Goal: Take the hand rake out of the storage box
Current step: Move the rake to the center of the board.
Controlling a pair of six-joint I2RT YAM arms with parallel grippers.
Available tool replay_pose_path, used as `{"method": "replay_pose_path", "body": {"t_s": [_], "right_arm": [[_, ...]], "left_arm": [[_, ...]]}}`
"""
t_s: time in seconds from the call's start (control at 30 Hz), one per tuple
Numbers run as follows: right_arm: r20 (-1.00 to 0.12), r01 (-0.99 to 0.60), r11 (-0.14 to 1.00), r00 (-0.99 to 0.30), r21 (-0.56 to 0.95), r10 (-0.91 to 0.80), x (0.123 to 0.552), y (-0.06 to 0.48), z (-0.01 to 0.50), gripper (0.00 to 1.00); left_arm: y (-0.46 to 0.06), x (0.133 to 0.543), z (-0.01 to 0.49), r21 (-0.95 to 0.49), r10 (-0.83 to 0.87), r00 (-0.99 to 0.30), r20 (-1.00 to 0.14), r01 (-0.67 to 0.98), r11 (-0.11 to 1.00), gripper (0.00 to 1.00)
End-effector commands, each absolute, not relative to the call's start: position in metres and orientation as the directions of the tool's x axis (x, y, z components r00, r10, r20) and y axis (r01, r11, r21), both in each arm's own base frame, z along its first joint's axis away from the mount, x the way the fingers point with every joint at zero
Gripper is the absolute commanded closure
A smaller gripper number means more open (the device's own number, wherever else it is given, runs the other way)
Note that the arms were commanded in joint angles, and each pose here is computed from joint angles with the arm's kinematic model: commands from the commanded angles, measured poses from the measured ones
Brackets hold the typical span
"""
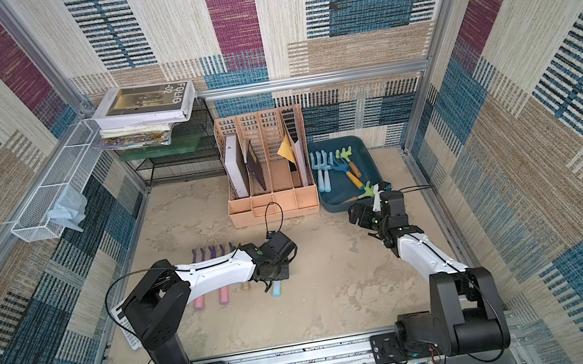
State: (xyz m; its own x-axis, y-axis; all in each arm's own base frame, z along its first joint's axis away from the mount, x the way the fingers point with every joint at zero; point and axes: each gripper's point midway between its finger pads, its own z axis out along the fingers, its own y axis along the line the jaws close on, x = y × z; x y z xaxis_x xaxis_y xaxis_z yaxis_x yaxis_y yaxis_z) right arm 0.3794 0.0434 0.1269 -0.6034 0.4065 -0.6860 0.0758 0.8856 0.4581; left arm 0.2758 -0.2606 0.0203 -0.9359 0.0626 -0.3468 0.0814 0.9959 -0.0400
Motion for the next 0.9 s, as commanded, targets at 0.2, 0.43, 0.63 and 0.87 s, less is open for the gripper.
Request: {"method": "replay_pose_path", "body": {"t_s": [0.2, 0.43, 0.63, 0.87], "right_arm": [[-0.696, 0.049, 0.884, -0.597, 0.465, 0.4, 0.383, 0.047, 0.129, 0.05], [-0.697, 0.044, 0.882, -0.596, 0.469, 0.4, 0.382, 0.048, 0.129, 0.04], [-0.697, 0.043, 0.884, -0.597, 0.466, 0.396, 0.382, 0.048, 0.129, 0.04], [-0.702, 0.024, 0.88, -0.594, 0.473, 0.394, 0.381, 0.051, 0.13, 0.05]], "left_arm": [[-0.22, 0.277, 0.024, 0.045, 0.015, -0.941, -0.339, 0.0, 0.999, 0.82], [-0.219, 0.283, 0.019, 0.042, -0.001, -0.943, -0.334, -0.016, 0.999, 0.8], [-0.222, 0.289, 0.018, 0.03, -0.012, -0.947, -0.322, -0.023, 0.999, 0.68], [-0.229, 0.293, 0.036, 0.015, 0.011, -0.945, -0.328, 0.007, 1.0, 0.47]]}}
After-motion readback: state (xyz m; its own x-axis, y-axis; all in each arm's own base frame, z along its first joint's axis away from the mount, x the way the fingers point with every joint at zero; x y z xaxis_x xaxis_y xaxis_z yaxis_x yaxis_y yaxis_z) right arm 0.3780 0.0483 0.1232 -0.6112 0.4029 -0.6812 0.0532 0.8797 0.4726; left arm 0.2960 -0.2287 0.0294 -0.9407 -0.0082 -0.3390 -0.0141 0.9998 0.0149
